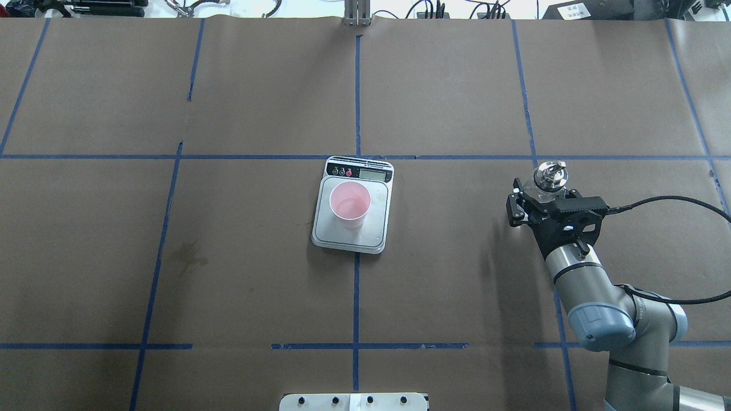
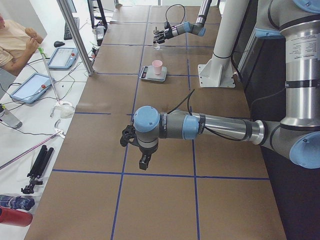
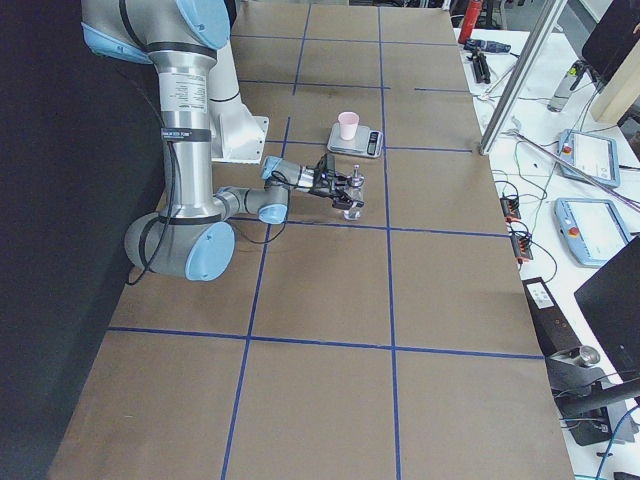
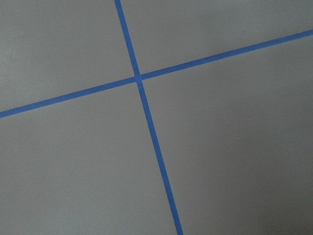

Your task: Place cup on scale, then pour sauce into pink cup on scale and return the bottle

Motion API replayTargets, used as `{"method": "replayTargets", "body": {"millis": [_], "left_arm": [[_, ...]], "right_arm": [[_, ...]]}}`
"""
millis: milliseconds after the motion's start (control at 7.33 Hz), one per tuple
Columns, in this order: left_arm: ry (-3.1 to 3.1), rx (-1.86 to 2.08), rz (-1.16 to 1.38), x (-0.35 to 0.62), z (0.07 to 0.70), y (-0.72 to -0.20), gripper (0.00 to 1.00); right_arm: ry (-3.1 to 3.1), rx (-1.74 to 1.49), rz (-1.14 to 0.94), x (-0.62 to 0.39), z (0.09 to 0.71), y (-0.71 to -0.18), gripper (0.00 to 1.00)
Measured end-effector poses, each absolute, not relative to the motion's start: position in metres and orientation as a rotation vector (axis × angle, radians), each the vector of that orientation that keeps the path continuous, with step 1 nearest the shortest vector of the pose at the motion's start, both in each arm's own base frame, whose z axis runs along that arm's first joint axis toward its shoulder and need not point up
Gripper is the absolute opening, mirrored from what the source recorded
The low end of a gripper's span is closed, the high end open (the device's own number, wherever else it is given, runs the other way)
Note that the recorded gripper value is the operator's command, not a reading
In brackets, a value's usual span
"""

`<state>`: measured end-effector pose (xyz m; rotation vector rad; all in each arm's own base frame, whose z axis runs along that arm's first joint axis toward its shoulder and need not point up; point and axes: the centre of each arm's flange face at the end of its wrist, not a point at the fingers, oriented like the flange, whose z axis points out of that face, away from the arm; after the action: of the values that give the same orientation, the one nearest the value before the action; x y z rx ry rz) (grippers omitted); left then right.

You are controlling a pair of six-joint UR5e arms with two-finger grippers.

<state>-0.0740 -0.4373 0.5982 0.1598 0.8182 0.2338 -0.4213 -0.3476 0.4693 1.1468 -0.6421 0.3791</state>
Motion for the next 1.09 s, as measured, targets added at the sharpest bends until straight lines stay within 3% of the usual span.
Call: {"method": "replayTargets", "body": {"millis": [545, 682, 818, 955, 1091], "left_arm": [[0.818, 0.159, 0.233, -0.074, 0.5989, -0.4373, 1.0], [0.818, 0.159, 0.233, -0.074, 0.5988, -0.4373, 1.0], [0.818, 0.159, 0.234, -0.074, 0.5986, -0.4373, 1.0], [0.818, 0.159, 0.234, -0.074, 0.5985, -0.4373, 1.0], [0.818, 0.159, 0.234, -0.074, 0.5985, -0.4373, 1.0]], "right_arm": [[-0.644, 1.144, 0.379, -0.4213, 0.4702, -0.3474, 0.17], [-0.646, 1.141, 0.378, -0.4215, 0.4703, -0.3473, 0.67], [-0.648, 1.139, 0.379, -0.4217, 0.4712, -0.3472, 0.7], [-0.649, 1.137, 0.38, -0.4215, 0.4722, -0.3471, 0.99], [-0.649, 1.136, 0.381, -0.4213, 0.4726, -0.347, 1.0]]}}
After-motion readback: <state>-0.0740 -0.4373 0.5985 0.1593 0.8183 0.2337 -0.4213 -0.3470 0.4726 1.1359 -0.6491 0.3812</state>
